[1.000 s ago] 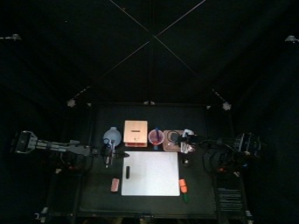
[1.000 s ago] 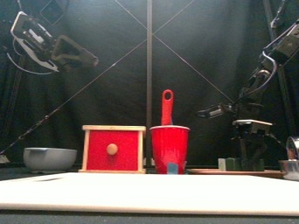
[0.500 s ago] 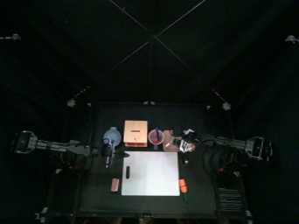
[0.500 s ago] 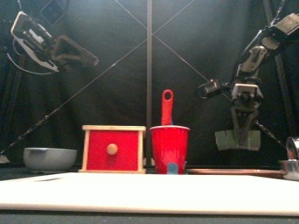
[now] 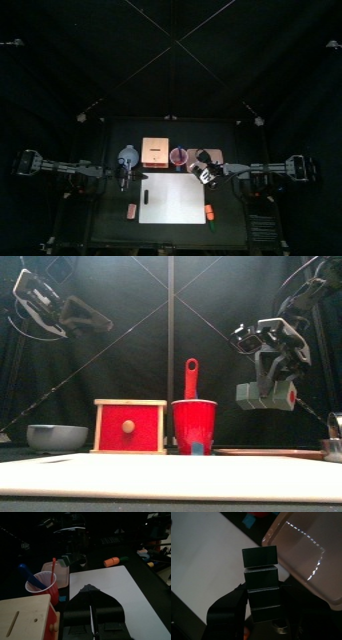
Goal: Place sushi on board then cut the sushi with the knife then place the pieces on the plate
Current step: Place the sushi on the board
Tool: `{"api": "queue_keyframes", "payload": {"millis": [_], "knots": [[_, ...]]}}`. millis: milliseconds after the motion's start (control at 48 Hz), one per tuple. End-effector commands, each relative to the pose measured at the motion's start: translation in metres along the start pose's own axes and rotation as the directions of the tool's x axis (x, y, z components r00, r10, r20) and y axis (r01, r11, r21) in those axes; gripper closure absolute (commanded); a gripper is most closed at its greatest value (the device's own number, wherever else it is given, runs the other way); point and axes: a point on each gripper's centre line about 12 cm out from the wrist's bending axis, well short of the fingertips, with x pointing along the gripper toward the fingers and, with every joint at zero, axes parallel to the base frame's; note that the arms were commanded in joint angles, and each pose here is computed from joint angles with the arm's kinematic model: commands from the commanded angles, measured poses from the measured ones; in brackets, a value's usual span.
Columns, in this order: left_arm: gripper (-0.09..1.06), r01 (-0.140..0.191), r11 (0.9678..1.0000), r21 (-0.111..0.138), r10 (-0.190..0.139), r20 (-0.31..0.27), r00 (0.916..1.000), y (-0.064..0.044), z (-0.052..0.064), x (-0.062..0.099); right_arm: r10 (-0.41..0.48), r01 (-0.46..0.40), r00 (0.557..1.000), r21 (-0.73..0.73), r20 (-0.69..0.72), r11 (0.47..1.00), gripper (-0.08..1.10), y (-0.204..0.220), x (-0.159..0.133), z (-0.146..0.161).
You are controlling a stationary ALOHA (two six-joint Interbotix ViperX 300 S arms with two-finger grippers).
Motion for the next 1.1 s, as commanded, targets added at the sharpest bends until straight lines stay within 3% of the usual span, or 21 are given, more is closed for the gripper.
{"api": "queue_keyframes", "payload": {"millis": [21, 292, 562, 792, 979, 1104], "knots": [[0.96, -0.007, 1.0000, -0.001, 0.007, 0.019, 0.9998, 0.002, 0.005, 0.001, 0.031, -0.033, 0.999, 0.043, 0.042, 0.999, 0.52, 0.027, -0.002, -0.004], [0.96, -0.009, 1.0000, -0.003, 0.009, 0.022, 0.9997, 0.002, 0.006, 0.000, -0.059, 0.033, 0.993, 0.237, 0.104, 0.971, 0.52, 0.074, 0.019, -0.019], [0.96, -0.012, 0.9999, 0.001, 0.012, 0.028, 0.9995, 0.003, 0.008, -0.001, -0.143, 0.070, 0.981, 0.456, 0.128, 0.887, 0.52, 0.124, 0.046, -0.036], [0.96, -0.015, 0.9999, 0.001, 0.015, 0.029, 0.9995, 0.004, 0.008, -0.001, -0.244, 0.153, 0.964, 0.536, 0.104, 0.830, 0.52, 0.154, 0.073, -0.032], [0.96, -0.015, 0.9999, 0.002, 0.015, 0.029, 0.9995, 0.004, 0.008, -0.002, -0.346, 0.265, 0.938, 0.604, 0.019, 0.752, 0.52, 0.163, 0.081, -0.037], [0.96, -0.015, 0.9999, 0.005, 0.015, 0.029, 0.9995, 0.004, 0.007, -0.002, -0.370, 0.291, 0.929, 0.624, -0.003, 0.726, 0.52, 0.168, 0.086, -0.036]]}}
